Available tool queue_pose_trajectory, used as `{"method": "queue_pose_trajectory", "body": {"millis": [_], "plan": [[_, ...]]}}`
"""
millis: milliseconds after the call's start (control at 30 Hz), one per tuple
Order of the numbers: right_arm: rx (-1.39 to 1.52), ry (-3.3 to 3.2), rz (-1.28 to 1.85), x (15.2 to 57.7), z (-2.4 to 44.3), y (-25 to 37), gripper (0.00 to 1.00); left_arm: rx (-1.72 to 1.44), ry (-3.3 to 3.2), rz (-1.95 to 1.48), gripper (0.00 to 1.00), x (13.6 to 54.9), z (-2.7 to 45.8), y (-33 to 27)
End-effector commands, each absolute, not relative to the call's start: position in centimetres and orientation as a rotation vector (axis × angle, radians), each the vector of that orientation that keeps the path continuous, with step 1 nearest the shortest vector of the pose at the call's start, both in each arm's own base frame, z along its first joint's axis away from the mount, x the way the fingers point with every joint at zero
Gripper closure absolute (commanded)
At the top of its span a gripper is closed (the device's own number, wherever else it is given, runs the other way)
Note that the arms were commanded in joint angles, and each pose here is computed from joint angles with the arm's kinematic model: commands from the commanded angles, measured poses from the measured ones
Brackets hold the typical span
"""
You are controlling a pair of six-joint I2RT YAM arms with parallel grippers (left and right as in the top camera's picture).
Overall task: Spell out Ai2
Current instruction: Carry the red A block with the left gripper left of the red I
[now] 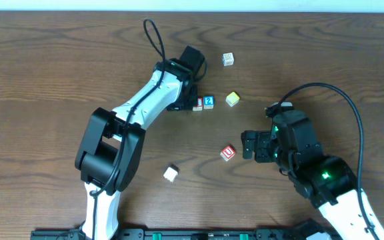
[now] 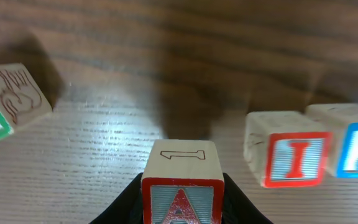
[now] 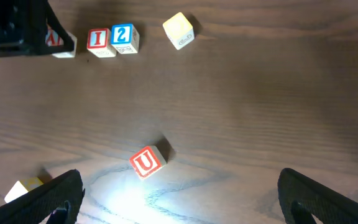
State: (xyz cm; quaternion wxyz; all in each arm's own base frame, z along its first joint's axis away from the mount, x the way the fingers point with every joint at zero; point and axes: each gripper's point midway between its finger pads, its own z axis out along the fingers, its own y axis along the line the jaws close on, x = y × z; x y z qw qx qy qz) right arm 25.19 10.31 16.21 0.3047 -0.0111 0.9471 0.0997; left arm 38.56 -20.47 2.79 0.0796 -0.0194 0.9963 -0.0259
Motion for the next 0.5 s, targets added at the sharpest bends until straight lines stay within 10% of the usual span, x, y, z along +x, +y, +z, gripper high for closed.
{"method": "queue_pose_trajectory", "body": {"millis": [0, 467], "plan": [[-0.002, 2.504, 0.261, 25.36, 16.28, 9.98, 0.01, -0.055, 2.980, -0.084, 0.94, 38.41, 2.30, -20.97], [-0.001, 2.504, 0.261, 25.36, 16.28, 9.98, 0.01, -0.073, 2.942, -0.073, 0.94, 39.24, 2.09, -21.20]]}}
